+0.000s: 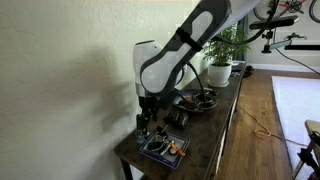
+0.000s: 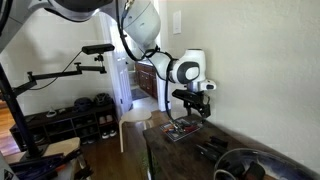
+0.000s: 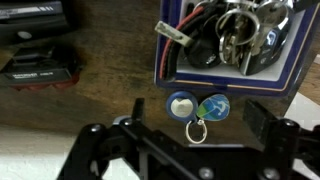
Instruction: Put the black gadget on the circle shaped tray and the keys on the square tray
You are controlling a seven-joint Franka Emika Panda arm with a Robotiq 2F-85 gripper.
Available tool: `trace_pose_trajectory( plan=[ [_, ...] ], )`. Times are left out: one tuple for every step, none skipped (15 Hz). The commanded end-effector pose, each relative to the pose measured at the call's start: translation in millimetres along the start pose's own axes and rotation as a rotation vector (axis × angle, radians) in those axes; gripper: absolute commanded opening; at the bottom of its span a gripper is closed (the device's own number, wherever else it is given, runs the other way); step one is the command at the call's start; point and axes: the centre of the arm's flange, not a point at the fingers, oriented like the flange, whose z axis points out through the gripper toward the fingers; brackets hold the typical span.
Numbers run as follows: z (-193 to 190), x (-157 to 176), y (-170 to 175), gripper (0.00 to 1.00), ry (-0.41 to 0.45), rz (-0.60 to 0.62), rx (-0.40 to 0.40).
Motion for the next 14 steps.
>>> trace_pose_trajectory(
  plan=[
    [-4, -6, -5, 1.0, -0.007, 0.024, -0.012],
    [-3, -5, -5, 1.0, -0.006, 0.022, -0.013],
    [-2, -4, -6, 1.0, -0.005, 0.019, -0.011],
    [-1, -4, -6, 1.0, -0.005, 0.018, -0.01],
    [2, -3, -7, 1.0, -0.003, 0.013, -0.01],
    [3, -2, -8, 1.0, -0.003, 0.01, -0.009],
    [6, 0, -9, 0.96, -0.003, 0.007, -0.009],
    [8, 0, -9, 0.97, -0.004, 0.005, -0.009],
    [10, 2, -10, 0.98, -0.007, 0.001, -0.008],
    [12, 3, -12, 1.0, -0.008, -0.002, -0.008],
    [13, 5, -14, 1.0, -0.007, -0.009, -0.009],
    [14, 6, -15, 1.0, -0.006, -0.013, -0.008],
    [16, 8, -16, 1.0, -0.004, -0.014, -0.009],
    [17, 9, -17, 1.0, -0.003, -0.016, -0.008]
  ],
)
